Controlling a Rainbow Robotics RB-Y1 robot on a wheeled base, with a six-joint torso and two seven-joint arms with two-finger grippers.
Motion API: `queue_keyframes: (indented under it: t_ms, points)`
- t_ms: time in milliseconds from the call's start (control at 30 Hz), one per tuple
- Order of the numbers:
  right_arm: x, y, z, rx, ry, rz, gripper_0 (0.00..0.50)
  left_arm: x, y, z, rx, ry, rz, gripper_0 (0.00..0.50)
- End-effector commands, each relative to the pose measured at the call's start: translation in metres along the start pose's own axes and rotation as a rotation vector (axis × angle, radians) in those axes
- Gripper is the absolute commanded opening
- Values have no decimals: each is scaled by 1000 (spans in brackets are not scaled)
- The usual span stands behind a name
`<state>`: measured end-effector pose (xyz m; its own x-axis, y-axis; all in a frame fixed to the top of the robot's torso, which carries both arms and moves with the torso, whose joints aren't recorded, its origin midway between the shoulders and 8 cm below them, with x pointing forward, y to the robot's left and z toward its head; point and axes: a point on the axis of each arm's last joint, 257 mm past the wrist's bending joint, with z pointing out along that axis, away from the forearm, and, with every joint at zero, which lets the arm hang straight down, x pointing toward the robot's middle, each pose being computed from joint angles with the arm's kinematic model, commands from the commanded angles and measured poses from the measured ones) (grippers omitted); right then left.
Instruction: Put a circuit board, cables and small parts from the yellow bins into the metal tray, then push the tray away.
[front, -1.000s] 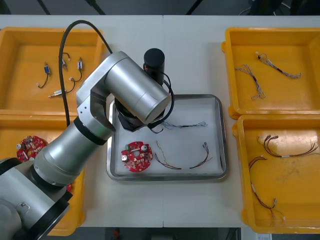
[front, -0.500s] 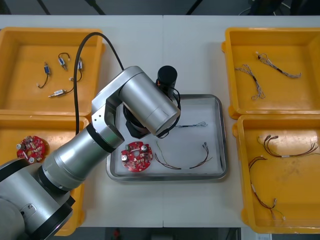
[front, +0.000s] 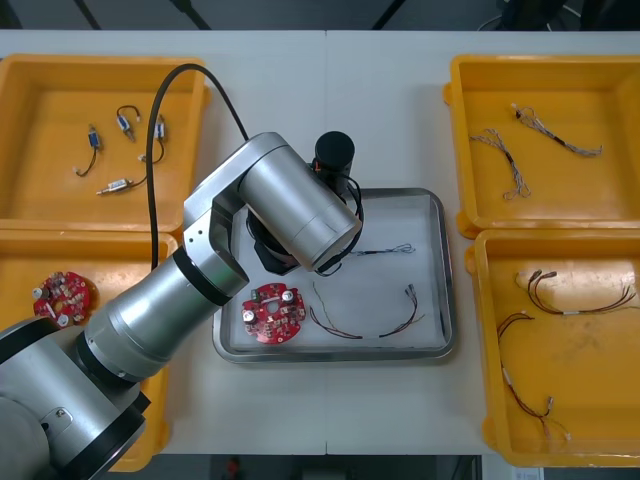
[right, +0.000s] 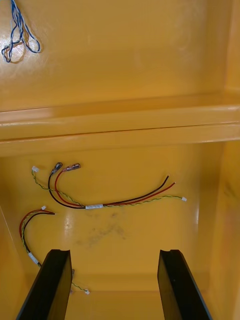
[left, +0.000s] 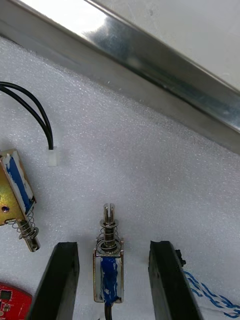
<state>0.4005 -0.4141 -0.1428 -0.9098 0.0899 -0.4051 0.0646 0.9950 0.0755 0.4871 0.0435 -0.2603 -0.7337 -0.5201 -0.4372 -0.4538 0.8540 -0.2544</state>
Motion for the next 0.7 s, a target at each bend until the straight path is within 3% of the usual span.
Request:
queue_keyframes:
  t_ms: [33,233,500,700]
  points:
    - [-10,-15,-17,38,-36,11,500,1,-10,-13,38,-8,-41,465]
    - [-10,-15,-17,38,-36,11,500,-10,-5,-42,22,40,-36,500]
    - [-10,-15,-17,38,-36,11,500,-38,-1,-87,55,58,-14,500]
    - [-10,-15,-17,38,-36,11,500,-73,17,-118,77,57,8,500]
